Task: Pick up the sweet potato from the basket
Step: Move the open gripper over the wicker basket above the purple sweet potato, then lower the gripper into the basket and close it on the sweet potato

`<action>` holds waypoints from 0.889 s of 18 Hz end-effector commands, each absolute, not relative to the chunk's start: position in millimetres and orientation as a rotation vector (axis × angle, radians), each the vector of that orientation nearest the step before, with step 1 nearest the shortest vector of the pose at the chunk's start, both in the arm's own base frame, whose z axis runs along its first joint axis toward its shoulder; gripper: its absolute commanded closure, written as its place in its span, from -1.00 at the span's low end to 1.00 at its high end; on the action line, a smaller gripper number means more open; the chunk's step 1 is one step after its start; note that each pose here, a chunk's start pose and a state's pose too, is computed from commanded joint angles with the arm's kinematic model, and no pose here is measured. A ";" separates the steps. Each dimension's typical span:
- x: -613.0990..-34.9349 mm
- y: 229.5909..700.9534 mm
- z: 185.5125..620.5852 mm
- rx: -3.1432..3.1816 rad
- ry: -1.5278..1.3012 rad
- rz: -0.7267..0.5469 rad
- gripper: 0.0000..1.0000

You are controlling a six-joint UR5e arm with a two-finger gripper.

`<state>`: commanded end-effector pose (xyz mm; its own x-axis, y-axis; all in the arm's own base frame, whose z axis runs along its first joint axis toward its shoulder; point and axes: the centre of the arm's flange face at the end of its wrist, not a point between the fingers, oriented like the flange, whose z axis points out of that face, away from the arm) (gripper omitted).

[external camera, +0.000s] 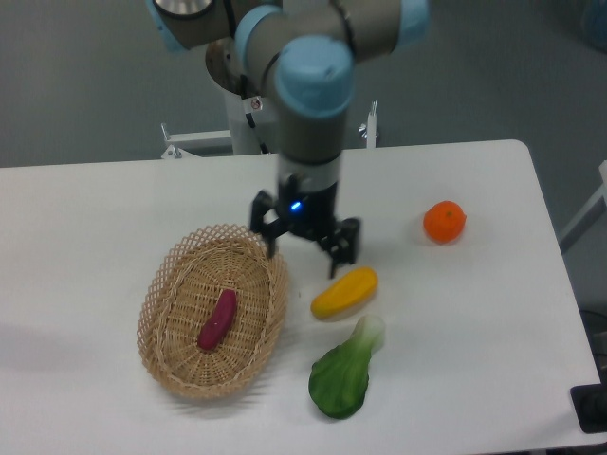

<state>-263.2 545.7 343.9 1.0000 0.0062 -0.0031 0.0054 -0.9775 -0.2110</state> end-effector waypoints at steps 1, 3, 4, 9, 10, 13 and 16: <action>-253.4 551.9 330.1 -2.939 0.017 -0.007 -1.00; -239.2 562.1 307.4 -2.932 0.064 0.027 -1.00; -230.7 567.2 298.8 -2.921 0.089 0.038 -1.00; -205.3 581.8 244.3 -2.976 0.178 0.053 -1.00; -200.8 584.0 237.6 -2.989 0.196 0.050 -1.00; -192.0 588.4 218.4 -3.015 0.217 0.024 -1.00; -187.4 588.1 212.0 -3.022 0.229 0.015 -1.00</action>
<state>-187.4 588.1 212.0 0.9885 -0.1499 -0.0184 -0.1510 -0.9825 -0.1095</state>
